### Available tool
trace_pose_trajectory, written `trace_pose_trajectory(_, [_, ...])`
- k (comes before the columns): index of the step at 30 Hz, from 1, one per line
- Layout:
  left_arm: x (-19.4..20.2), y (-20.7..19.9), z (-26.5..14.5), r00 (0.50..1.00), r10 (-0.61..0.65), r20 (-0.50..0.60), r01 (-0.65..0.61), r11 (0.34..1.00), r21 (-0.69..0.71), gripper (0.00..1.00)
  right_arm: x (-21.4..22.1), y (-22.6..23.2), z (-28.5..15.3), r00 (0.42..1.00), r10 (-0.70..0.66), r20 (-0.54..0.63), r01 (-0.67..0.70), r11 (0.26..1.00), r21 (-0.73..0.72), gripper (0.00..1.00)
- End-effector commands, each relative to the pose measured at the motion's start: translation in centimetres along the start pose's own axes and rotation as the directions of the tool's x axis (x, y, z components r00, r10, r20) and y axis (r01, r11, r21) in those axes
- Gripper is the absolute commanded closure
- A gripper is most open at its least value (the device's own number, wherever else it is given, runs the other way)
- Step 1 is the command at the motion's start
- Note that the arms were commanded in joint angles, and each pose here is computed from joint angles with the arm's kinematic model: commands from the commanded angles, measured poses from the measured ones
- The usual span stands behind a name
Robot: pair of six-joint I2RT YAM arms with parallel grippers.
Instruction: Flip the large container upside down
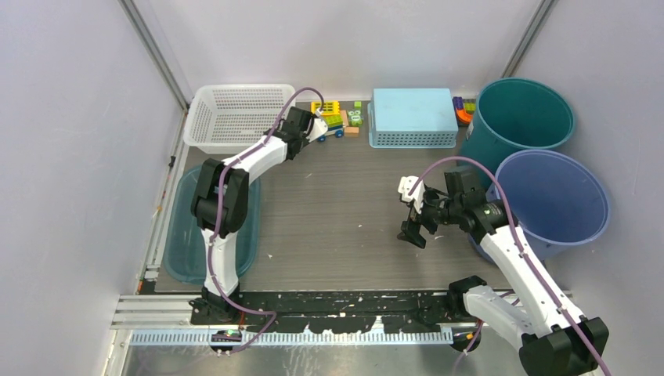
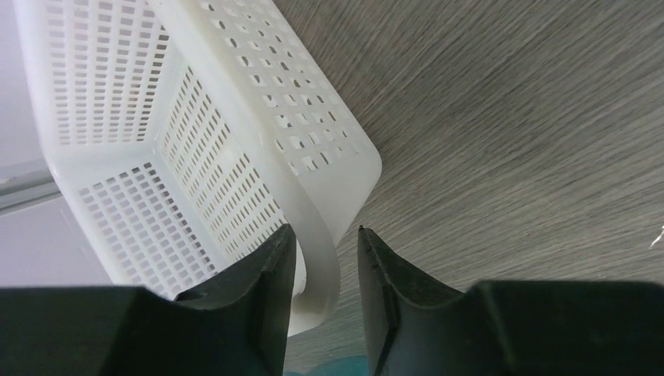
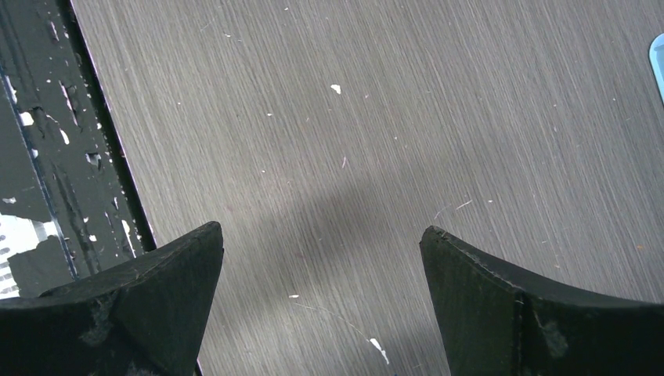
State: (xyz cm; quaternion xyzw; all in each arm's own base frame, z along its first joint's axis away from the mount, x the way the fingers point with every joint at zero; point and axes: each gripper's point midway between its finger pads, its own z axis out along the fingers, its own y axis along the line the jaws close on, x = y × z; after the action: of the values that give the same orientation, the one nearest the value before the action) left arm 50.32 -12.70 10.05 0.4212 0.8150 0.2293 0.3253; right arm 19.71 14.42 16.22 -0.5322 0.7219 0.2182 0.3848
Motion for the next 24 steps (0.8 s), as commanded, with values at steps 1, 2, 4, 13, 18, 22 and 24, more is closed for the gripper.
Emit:
trace_pose_trajectory(1, [-1.0, 1.2, -1.2, 1.000, 0.001, 0.028, 0.000, 0.999, -0.040, 0.67, -0.8, 0.0, -0.2, 0.999, -0.033, 0.041, 0.033, 0.999, 0.004, 0.00])
trace_pose_trajectory(2, [-1.1, 1.2, -1.3, 1.000, 0.005, 0.030, -0.003, 0.999, -0.043, 0.68, -0.8, 0.0, -0.2, 0.999, -0.032, 0.041, 0.032, 0.999, 0.004, 0.00])
trace_pose_trajectory(4, [-1.0, 1.2, -1.5, 0.999, 0.014, 0.030, -0.013, 0.999, -0.046, 0.69, -0.8, 0.0, -0.2, 0.999, -0.032, 0.042, 0.032, 0.999, 0.002, 0.00])
trace_pose_trajectory(13, [-0.9, 1.7, -2.2, 0.999, 0.047, 0.025, -0.045, 0.995, -0.084, 0.96, -1.0, 0.1, -0.4, 0.998, -0.035, 0.052, 0.035, 0.999, 0.001, 0.00])
trace_pose_trajectory(18, [-0.9, 2.5, -2.6, 0.997, 0.070, 0.022, -0.067, 0.990, -0.125, 0.98, -1.0, 0.2, -0.5, 0.998, -0.035, 0.054, 0.035, 0.999, 0.000, 0.00])
trace_pose_trajectory(22, [-1.2, 3.7, -3.3, 0.996, 0.085, 0.031, -0.078, 0.981, -0.176, 0.99, -1.1, 0.2, -0.5, 0.998, -0.036, 0.058, 0.036, 0.999, 0.000, 0.00])
trace_pose_trajectory(24, [-1.6, 4.6, -3.8, 0.995, 0.086, 0.042, -0.076, 0.975, -0.210, 0.99, -1.1, 0.3, -0.5, 0.998, -0.037, 0.059, 0.037, 0.999, -0.001, 0.00])
